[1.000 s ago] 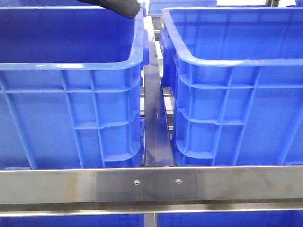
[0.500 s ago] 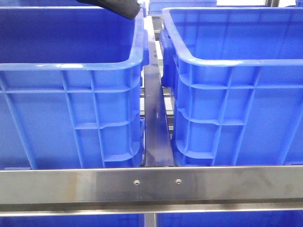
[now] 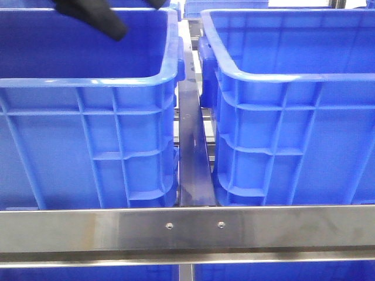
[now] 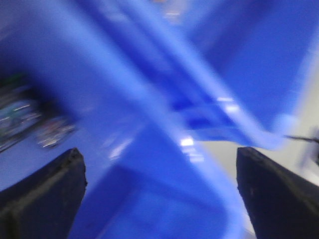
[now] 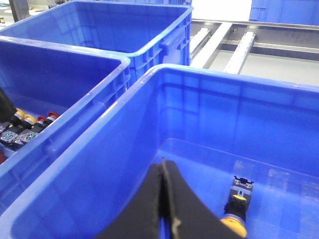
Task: Pick red and yellow buttons and place in box
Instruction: 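Lower the left gripper and grasp a red button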
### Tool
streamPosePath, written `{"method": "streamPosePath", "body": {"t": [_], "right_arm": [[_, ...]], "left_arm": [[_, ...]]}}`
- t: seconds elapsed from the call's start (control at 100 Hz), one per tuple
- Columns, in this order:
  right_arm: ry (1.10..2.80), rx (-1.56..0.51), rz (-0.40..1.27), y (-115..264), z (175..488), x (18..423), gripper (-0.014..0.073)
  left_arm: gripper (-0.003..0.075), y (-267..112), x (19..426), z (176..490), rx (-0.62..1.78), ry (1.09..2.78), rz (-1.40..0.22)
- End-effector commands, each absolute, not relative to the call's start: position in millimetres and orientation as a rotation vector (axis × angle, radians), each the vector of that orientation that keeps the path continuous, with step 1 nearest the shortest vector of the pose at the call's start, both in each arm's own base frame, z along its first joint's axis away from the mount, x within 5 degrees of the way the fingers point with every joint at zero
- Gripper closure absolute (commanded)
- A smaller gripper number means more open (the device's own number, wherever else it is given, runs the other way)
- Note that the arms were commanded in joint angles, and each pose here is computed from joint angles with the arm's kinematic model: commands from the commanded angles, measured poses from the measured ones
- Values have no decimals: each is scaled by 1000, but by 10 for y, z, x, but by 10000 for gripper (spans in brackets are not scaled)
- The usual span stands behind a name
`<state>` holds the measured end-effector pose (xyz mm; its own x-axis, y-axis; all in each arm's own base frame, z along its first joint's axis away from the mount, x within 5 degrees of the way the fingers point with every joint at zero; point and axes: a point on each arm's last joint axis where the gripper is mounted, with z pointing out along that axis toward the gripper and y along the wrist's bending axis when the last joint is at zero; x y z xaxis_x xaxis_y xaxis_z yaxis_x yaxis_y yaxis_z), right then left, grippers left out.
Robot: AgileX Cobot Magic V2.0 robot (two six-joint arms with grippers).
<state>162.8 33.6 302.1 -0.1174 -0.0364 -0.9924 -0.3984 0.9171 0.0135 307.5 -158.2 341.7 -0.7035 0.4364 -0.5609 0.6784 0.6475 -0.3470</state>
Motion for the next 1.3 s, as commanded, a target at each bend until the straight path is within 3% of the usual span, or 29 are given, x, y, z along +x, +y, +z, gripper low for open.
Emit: {"method": "streamPosePath", "body": {"t": [0.0,0.44,1.29], "right_arm": [[1591,-258,409,347,3181,1615,713],[1591,-258,409,347,3181,1615,713],[1595,-253,403,341,3179,1618,713]], "left_arm": [[134,-1487,3069,3688,695,2385,-693],[134,-1168,3347,3521,310,2483,-203],[134,-1321,3881,2730,275,2552,-159]]}}
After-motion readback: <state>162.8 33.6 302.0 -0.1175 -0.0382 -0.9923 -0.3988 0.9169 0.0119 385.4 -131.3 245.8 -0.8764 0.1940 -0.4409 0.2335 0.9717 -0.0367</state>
